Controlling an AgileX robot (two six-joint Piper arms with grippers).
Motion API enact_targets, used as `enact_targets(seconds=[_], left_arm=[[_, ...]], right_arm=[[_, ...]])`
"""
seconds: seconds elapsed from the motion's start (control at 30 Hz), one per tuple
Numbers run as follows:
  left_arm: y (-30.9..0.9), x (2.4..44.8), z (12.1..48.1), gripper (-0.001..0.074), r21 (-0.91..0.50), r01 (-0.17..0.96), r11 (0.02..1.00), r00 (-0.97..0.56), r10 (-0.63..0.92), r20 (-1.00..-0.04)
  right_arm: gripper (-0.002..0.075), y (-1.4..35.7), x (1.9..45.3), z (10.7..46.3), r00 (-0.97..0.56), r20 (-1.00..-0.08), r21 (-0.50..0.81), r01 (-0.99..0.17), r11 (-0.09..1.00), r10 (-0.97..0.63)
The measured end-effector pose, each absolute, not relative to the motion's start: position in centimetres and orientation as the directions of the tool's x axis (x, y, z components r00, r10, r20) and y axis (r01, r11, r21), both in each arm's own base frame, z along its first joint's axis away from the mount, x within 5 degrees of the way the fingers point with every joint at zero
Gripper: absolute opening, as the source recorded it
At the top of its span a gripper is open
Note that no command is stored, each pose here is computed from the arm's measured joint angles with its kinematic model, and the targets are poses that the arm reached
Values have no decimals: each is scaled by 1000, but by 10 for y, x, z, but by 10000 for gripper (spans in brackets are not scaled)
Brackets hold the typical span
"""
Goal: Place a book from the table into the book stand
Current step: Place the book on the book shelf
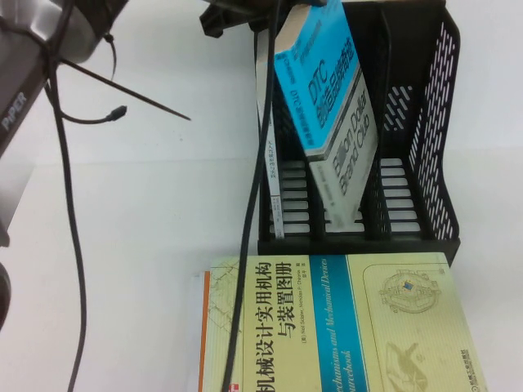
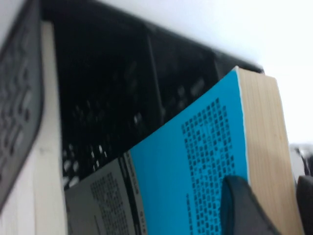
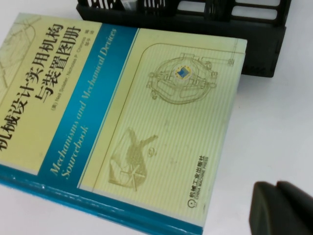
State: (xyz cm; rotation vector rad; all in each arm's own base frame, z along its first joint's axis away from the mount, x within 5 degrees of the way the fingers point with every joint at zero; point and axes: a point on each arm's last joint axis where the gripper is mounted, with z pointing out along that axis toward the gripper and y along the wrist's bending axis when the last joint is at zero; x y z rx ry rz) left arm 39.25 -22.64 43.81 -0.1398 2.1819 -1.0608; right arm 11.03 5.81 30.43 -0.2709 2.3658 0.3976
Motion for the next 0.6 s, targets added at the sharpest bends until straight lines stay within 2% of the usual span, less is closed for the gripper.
enact_targets(seconds=[0.2,0.37,0.6], left_arm=[[-223,400,437,189,-727,127,674,-691,-466,-553],[-224,407,434,189,-754,96,650,-669,-519,-532],[-242,410,424,189,-744,84,663,-626,-546,-557]], right_arm=[[-3,58,110,304,-724,-684,206,-302,931,-83],[-3,58,111,305,-719,-689,198,-303,932,-87],[-3,56,113,306,-701,-706,174,-306,936,-97]])
